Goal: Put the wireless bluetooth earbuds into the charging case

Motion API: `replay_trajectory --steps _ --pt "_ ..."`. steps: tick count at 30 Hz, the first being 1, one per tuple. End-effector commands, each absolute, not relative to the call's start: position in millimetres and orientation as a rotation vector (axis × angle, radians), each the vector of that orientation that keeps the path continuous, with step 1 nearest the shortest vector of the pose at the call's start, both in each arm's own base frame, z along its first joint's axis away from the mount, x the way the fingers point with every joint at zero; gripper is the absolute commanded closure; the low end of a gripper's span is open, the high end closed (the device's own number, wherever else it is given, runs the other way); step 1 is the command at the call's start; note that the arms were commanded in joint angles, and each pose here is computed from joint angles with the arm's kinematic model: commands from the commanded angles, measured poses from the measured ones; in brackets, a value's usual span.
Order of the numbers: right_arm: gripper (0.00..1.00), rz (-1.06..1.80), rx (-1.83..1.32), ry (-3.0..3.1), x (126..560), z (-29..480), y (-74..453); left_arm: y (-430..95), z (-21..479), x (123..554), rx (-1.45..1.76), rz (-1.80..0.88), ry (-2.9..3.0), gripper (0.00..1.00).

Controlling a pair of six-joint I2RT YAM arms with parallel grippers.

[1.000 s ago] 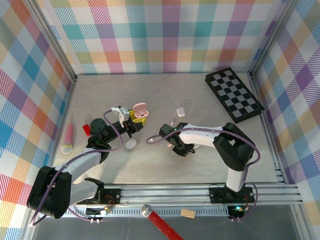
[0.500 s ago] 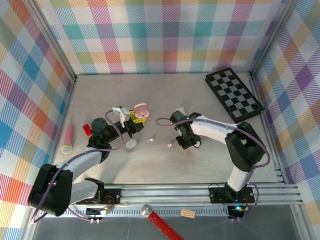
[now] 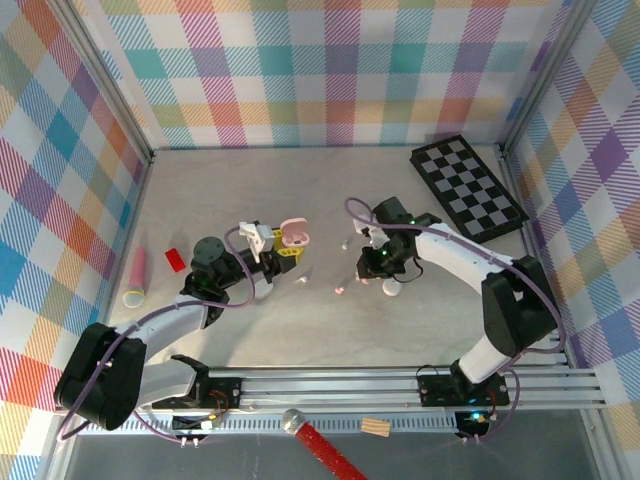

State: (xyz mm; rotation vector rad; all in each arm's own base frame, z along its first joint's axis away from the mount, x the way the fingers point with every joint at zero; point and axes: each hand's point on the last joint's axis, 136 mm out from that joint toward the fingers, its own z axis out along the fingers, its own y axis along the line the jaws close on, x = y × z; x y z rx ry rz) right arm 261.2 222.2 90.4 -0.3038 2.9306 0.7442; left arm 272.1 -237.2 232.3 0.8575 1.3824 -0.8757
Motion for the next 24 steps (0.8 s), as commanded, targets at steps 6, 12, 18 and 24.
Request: replay_trajectory --steps 6,12,18,24 --pt "0.81 1.058 -0.179 2.829 261 125 230 -256 216 265 0.933 -0.877 1.376 0.63" --pt "0.81 1.119 -0.093 2.802 261 135 226 -269 209 264 0.957 -0.901 1.366 0.63" --pt "0.80 1.232 -0.084 2.745 257 155 229 -280 200 264 1.007 -0.884 1.369 0.63" --pt "0.83 1.368 -0.183 2.602 252 184 241 -296 192 259 1.065 -0.908 1.360 0.63"
